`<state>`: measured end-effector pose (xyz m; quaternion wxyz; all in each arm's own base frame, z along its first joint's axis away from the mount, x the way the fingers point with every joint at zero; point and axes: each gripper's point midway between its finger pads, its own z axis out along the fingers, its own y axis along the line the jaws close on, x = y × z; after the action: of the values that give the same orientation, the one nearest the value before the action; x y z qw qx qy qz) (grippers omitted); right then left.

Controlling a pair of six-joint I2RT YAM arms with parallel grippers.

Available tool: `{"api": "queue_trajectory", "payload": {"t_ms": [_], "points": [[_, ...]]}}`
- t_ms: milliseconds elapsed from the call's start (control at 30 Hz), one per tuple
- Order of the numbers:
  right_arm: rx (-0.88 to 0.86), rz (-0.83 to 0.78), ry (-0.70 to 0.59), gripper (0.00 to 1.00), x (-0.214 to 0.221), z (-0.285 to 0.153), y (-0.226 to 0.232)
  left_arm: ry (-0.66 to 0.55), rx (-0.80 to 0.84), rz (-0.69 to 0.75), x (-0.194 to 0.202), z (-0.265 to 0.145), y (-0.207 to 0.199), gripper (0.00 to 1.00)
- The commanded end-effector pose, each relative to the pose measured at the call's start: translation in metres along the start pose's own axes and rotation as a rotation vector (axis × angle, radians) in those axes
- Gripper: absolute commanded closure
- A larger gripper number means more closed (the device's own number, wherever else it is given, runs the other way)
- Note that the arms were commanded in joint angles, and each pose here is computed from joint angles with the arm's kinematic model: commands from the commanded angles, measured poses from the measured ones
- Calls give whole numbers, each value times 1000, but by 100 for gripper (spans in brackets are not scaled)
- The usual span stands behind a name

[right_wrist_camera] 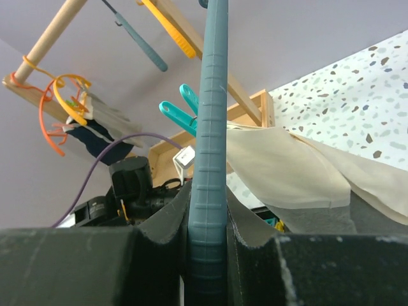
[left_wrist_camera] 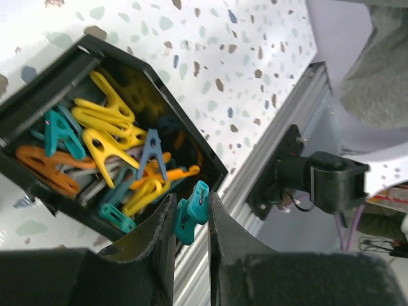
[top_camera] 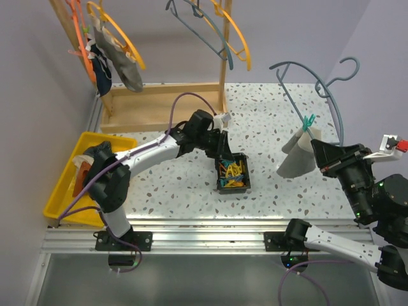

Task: Remove the underwear clipped to the hanger
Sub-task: Place the clamp in the bin.

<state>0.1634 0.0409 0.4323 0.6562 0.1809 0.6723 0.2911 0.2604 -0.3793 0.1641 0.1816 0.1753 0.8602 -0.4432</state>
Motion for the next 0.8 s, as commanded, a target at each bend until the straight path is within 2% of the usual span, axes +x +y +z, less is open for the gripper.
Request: {"api": "queue_trajectory", "payload": {"t_ms": [0, 33, 100, 133, 167, 200, 300, 400, 567, 667, 767], "points": [[18, 23, -38, 100, -15, -5, -7, -45, -37, 102, -23, 14, -5, 78], [19, 22, -39, 100, -15, -5, -7, -44, -46, 114, -26, 21, -6, 54], [16, 23, -43, 100, -18, -6, -7, -47, -102, 110, -28, 24, 0, 36], [16, 19, -43, 100, -18, -6, -7, -60, -117, 111, -32, 22, -1, 17], [16, 18, -46, 100, -20, -7, -7, -70, -133, 110, -33, 21, 0, 6], [13, 18, -47, 100, -21, -7, -6, -95, -169, 109, -38, 17, 5, 0], [17, 9, -48, 100, -21, -6, -6, -156, -235, 112, -49, 0, 6, 0], [26, -13, -36, 100, -15, -4, -7, -255, -251, 100, -66, -29, -11, 0], [63, -39, -6, 100, 3, 0, -16, -392, -156, 52, -92, -67, -58, 0], [76, -58, 20, 100, 18, 4, -18, -396, -36, 35, -102, -74, -93, 0], [102, -96, 67, 100, 45, 12, -22, -341, 67, -14, -103, -67, -116, 0]]}}
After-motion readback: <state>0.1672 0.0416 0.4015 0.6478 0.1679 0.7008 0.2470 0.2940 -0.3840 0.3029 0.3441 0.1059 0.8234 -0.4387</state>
